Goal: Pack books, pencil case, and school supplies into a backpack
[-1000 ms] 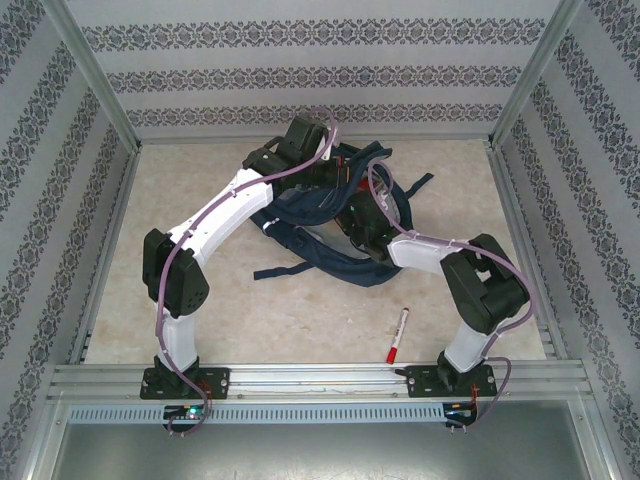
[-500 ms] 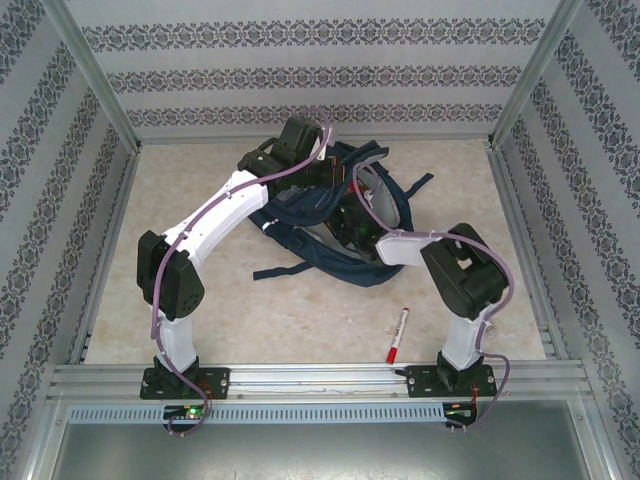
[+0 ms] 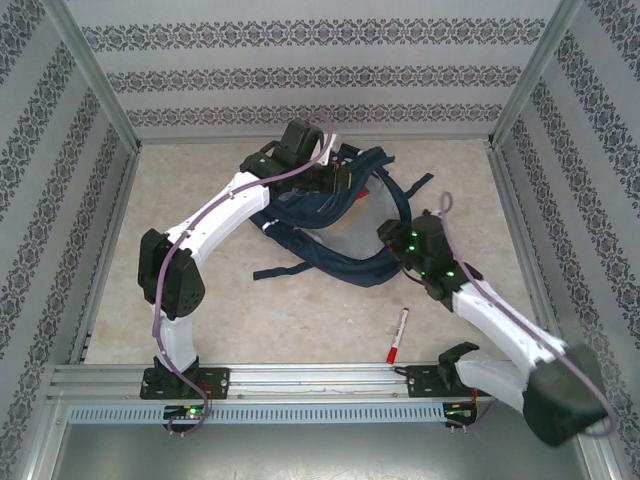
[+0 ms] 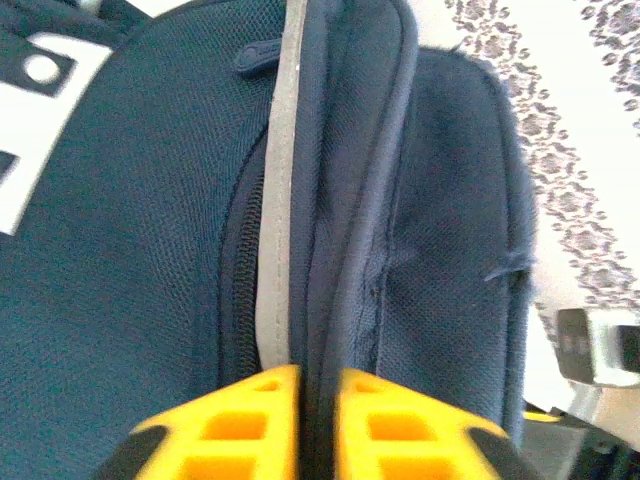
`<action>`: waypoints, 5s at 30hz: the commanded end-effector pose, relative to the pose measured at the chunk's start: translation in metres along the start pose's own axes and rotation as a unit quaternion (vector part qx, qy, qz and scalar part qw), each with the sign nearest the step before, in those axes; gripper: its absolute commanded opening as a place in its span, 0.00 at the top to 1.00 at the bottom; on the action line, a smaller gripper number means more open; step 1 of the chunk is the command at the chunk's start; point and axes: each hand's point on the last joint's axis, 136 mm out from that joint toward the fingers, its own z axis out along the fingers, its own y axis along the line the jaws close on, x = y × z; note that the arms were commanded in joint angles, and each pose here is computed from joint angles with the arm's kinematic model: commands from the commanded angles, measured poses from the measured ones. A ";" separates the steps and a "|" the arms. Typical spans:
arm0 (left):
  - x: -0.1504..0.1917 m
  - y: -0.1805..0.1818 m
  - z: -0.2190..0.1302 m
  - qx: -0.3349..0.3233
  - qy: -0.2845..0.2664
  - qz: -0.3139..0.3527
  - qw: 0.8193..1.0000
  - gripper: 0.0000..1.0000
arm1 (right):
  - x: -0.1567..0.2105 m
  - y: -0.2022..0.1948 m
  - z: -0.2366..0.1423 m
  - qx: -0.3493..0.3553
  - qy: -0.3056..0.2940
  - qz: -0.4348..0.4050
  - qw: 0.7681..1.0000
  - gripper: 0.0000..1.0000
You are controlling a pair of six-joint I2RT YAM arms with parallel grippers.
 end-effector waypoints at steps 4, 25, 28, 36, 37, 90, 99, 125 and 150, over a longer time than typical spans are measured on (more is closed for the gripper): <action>0.014 -0.016 -0.019 0.046 0.036 0.072 0.996 0.43 | -0.030 -0.018 -0.041 0.058 -0.002 -0.121 0.991 0.54; 0.074 0.198 0.025 -0.220 0.121 0.065 0.966 0.43 | 0.017 -0.039 0.073 0.069 0.214 -0.157 0.962 0.61; 0.097 0.206 0.019 -0.232 0.135 0.054 0.962 0.43 | 0.020 -0.042 0.088 0.070 0.222 -0.154 0.960 0.64; 0.163 0.205 -0.023 -0.248 0.163 -0.001 0.955 0.49 | 0.028 -0.030 0.135 0.040 0.242 -0.157 0.957 0.65; 0.170 0.203 -0.028 -0.248 0.166 -0.012 0.954 0.49 | 0.029 -0.027 0.141 0.035 0.245 -0.156 0.956 0.66; 0.199 0.239 -0.101 -0.269 0.028 -0.394 0.879 0.46 | 0.206 0.042 0.099 0.196 0.244 -0.454 0.834 0.49; 0.207 0.243 -0.100 -0.276 0.037 -0.394 0.876 0.46 | 0.198 0.033 0.088 0.249 0.209 -0.479 0.816 0.48; 0.218 0.242 -0.100 -0.272 0.050 -0.391 0.878 0.46 | 0.214 0.043 0.092 0.248 0.232 -0.538 0.772 0.75; 0.226 0.249 -0.106 -0.299 0.084 -0.354 0.882 0.46 | 0.213 0.027 0.071 0.237 0.345 -0.470 0.777 0.88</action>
